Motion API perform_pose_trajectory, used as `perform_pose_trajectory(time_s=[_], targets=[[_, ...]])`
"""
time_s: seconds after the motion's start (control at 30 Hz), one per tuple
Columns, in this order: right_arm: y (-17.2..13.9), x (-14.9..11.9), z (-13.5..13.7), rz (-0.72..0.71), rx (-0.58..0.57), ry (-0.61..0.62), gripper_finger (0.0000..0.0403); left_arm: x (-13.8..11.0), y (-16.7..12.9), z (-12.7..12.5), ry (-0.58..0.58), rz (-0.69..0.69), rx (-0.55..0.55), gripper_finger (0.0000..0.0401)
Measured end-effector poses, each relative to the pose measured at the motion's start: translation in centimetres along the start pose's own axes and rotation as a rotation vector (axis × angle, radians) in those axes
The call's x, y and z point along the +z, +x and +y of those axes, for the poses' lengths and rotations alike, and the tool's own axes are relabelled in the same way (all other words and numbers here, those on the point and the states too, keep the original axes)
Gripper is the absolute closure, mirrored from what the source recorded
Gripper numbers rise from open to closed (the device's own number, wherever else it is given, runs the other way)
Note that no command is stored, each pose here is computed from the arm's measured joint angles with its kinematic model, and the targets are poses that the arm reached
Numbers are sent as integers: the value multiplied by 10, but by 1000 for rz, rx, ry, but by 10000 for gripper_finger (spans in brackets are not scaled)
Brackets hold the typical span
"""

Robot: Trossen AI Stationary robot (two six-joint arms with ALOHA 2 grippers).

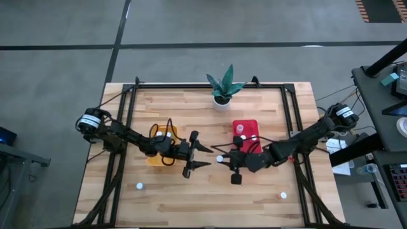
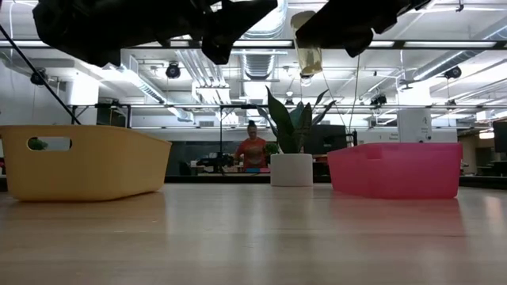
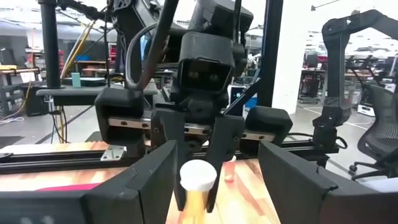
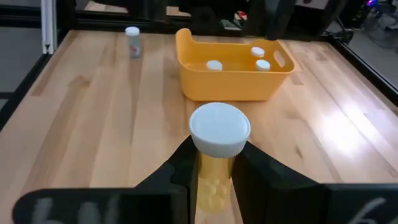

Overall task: Pick and place medicine bottles into bin by pill shape (circle, oval)
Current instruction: Put the yellow tablet bottle into the yellow bin

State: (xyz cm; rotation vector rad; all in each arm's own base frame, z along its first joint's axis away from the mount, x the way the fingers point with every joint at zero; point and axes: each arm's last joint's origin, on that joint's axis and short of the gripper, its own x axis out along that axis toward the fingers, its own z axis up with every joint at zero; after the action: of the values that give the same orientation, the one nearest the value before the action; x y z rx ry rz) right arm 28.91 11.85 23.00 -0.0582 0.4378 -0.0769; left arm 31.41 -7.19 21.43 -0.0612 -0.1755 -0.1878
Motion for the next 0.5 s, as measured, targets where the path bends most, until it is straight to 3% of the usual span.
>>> perform_pose_trajectory(time_s=[0.5], targets=[[0,2,0,-14,3,20,337,-28,32,5,2,43,58,191]])
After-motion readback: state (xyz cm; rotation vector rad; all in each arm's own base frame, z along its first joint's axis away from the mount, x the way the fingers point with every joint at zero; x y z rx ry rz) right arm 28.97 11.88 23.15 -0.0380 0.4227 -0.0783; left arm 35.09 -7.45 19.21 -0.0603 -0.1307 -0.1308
